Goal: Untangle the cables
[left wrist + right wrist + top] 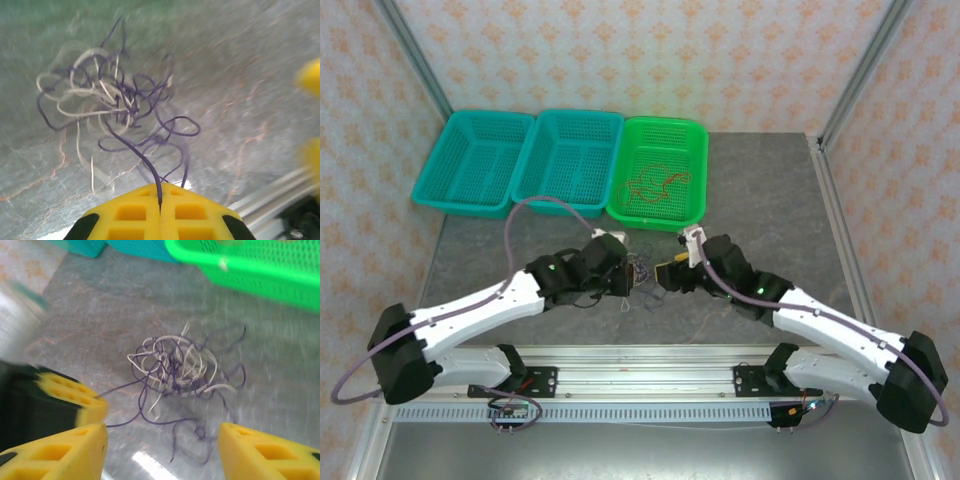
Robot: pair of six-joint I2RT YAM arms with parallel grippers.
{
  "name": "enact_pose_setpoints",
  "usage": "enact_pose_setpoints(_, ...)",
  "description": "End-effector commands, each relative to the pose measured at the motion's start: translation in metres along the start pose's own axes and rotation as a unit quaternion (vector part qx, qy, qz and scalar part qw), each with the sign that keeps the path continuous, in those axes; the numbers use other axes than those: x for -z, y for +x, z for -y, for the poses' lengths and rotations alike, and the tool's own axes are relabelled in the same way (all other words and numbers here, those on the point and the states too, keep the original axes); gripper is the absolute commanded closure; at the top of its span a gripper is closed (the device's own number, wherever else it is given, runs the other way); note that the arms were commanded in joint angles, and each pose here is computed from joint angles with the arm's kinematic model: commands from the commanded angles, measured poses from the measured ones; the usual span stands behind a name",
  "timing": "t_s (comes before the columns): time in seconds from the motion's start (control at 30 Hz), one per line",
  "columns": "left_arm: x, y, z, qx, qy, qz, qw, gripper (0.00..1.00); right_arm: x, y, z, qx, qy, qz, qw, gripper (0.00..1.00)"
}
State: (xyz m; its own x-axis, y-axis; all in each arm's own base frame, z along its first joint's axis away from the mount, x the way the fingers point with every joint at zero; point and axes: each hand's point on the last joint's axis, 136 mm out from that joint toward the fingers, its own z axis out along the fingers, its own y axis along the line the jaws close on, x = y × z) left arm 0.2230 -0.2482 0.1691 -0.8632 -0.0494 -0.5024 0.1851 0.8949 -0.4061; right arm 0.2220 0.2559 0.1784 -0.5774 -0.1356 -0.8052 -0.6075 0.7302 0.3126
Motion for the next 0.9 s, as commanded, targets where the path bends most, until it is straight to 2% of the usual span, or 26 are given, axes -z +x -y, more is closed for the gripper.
enact_pose_setpoints(0.0, 0.031, -0.012, -0.011, -0.025, -0.026, 0.005, 0.999, 1.0, -0.001, -0.046, -0.021, 0.162, -0.021, 0.142, 0.976, 0.29)
enact_pose_setpoints(0.07, 0.044, -0.021, -0.006, -0.024, -0.015, 0.012, 1.0, 1.0, -0.007, -0.046, -0.038, 0.214, -0.056, 0.16, 0.962, 0.25)
enact_pose_setpoints(0.2, 0.067, -0.035, 0.002, -0.002, 0.019, 0.022, 1.0, 1.0, -0.015, -0.055, -0.071, 0.249, -0.137, 0.21, 0.936, 0.23)
enact_pose_setpoints(0.43, 0.089, -0.053, 0.014, 0.027, 0.073, 0.045, 0.996, 1.0, -0.057, -0.06, -0.121, 0.261, -0.241, 0.194, 0.914, 0.29)
enact_pose_setpoints(0.5, 0.094, -0.058, 0.015, 0.029, 0.077, 0.052, 0.995, 1.0, -0.076, -0.058, -0.127, 0.248, -0.249, 0.178, 0.919, 0.3)
enact_pose_setpoints(0.57, 0.099, -0.064, 0.016, 0.036, 0.081, 0.064, 0.994, 1.0, -0.097, -0.055, -0.123, 0.236, -0.223, 0.166, 0.931, 0.38)
enact_pose_setpoints(0.6, 0.104, -0.067, 0.016, 0.041, 0.085, 0.073, 0.993, 1.0, -0.109, -0.05, -0.117, 0.229, -0.195, 0.158, 0.941, 0.45)
enact_pose_setpoints(0.67, 0.116, -0.076, 0.014, 0.05, 0.089, 0.097, 0.99, 1.0, -0.132, -0.041, -0.096, 0.201, -0.131, 0.138, 0.961, 0.52)
enact_pose_setpoints(0.77, 0.148, -0.092, 0.007, 0.057, 0.086, 0.155, 0.982, 1.0, -0.151, -0.026, -0.042, 0.12, -0.003, 0.122, 0.985, 0.52)
enact_pose_setpoints(0.87, 0.189, -0.107, 0.0, 0.043, 0.087, 0.226, 0.969, 1.0, -0.147, -0.005, -0.002, 0.083, 0.085, 0.1, 0.988, 0.48)
